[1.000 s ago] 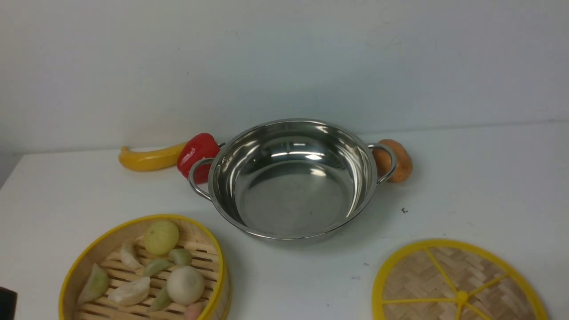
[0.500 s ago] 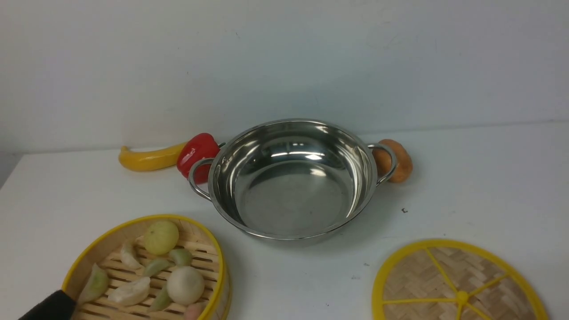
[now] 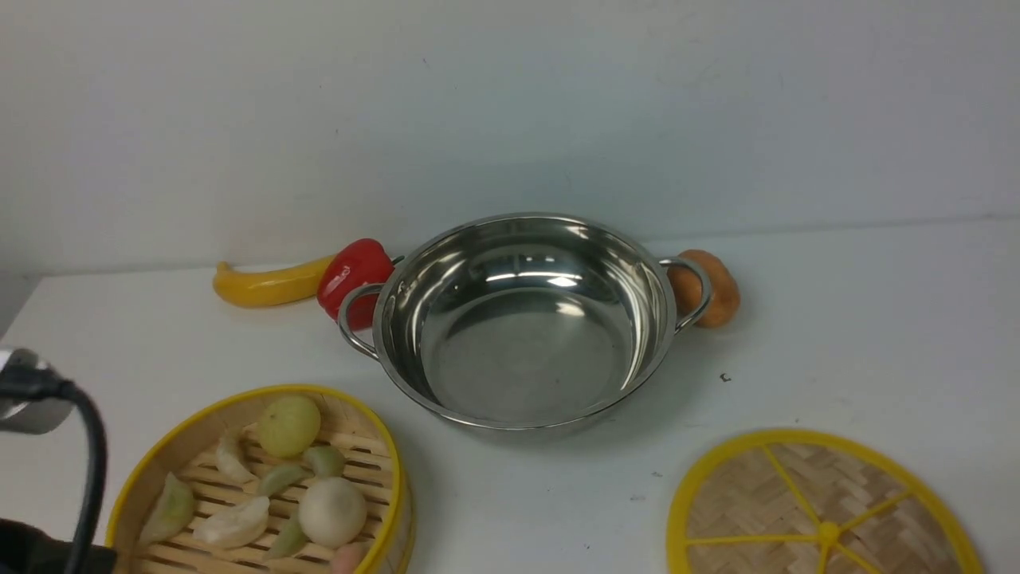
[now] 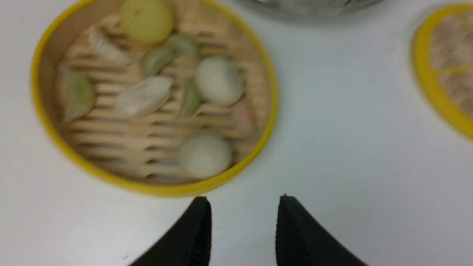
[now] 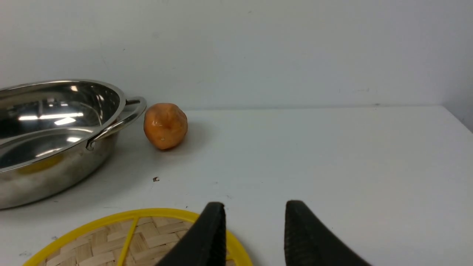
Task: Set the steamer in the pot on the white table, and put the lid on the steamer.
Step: 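Grasp the rim of the steamer basket holding the buns with the left gripper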
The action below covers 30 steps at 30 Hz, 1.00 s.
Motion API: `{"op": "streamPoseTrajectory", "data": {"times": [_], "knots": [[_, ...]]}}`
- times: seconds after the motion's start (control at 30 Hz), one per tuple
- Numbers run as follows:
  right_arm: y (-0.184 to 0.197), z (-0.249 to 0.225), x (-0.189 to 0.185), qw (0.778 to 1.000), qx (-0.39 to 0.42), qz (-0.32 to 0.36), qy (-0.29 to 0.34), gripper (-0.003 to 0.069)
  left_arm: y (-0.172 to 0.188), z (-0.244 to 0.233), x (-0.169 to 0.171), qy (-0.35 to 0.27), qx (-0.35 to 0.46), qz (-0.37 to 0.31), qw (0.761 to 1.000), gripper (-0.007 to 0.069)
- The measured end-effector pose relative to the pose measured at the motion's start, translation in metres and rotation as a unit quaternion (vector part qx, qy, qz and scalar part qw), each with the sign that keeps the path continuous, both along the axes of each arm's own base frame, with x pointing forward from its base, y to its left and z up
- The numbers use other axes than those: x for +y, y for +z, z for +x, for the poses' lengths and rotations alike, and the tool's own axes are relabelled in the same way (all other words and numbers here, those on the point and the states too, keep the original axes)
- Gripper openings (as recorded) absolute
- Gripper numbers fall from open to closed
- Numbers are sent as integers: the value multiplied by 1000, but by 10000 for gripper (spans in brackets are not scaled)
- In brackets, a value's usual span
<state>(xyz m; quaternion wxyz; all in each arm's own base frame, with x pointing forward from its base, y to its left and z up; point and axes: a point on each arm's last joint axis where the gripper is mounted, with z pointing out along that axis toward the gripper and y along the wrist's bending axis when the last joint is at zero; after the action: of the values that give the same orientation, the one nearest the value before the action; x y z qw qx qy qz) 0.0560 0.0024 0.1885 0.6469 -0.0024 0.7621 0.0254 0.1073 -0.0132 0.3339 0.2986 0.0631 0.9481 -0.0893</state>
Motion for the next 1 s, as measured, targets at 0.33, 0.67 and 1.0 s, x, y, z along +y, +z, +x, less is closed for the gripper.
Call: {"op": "streamPoseTrajectory", "data": {"times": [0.33,0.67,1.0], "knots": [[0,0,0,1000,0,0,0,243,-45,83,34,113,178,89,973,242],[0,0,0,1000,0,0,0,243,-95,118,45,201,286,74,934,242],[0,0,0,1000,0,0,0,243,-121,147,36,264,269,-33,926,242]]}}
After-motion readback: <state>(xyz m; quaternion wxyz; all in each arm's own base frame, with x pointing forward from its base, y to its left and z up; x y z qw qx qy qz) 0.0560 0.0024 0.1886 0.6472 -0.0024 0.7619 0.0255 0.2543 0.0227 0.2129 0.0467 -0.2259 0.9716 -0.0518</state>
